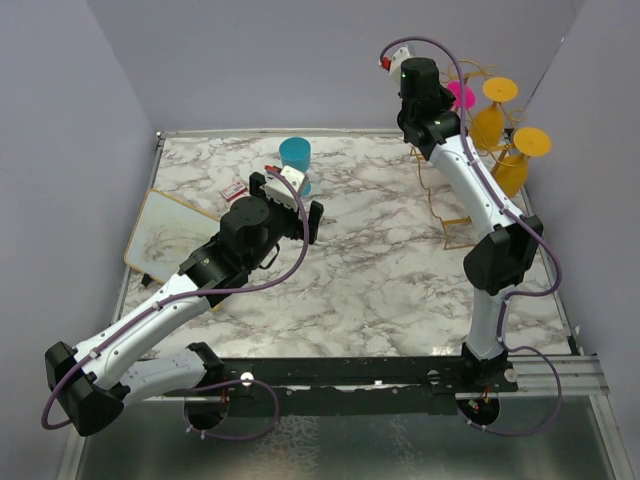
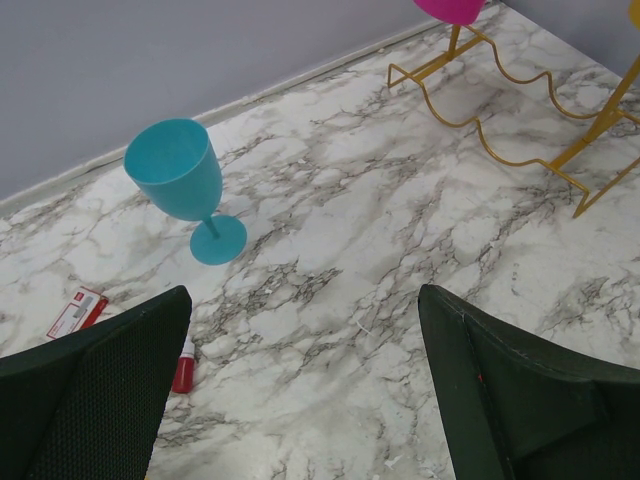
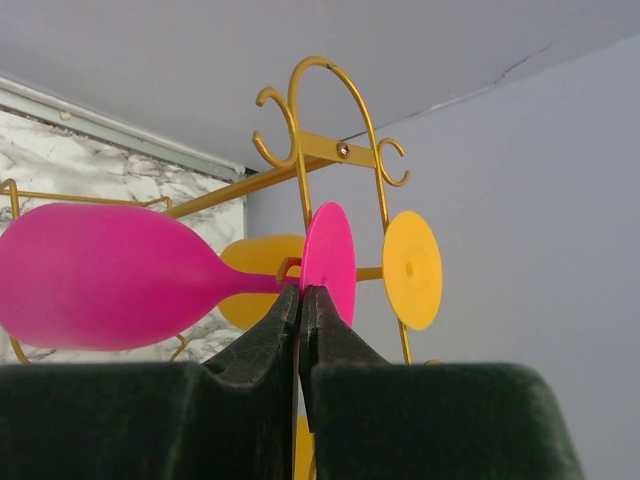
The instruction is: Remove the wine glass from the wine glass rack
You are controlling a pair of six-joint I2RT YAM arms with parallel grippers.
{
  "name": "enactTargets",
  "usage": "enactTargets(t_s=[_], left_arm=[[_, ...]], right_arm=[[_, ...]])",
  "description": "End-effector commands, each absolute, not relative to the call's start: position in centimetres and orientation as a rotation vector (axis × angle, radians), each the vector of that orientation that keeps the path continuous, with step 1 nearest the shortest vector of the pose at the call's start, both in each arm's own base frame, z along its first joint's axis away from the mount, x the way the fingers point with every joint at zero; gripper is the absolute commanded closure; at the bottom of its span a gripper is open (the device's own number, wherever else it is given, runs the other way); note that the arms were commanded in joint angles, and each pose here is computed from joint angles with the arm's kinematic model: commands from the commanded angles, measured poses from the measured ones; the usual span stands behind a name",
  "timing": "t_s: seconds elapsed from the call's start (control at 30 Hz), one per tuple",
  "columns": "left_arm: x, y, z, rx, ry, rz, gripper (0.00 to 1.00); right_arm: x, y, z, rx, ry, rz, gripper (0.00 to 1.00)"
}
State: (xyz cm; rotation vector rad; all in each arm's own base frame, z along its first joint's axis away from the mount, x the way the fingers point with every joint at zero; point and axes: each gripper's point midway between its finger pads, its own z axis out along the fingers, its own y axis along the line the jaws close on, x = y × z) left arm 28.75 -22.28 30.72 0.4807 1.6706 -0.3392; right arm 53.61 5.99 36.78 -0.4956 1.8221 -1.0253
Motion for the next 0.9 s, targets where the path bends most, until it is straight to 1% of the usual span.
enactTargets(t_s=[0.0,0.47,0.87], left_arm=[[29.1,-21.8,30.3,0.472,1.679,-0.303,0.01],[29.0,-21.8,30.4,0.472,1.674,-0.313,0.01],[28.9,-21.7,30.7,0.465,1.669,-0.318,0.01]], right_arm=[[53.3,5.1,37.0,-0.499,1.815,-1.087,0.99],[52.2,6.6,38.8,-0.568,1.756,-1.099,0.99],[51.4,7.2,40.5,-0.563,1.706,-1.123,0.99]])
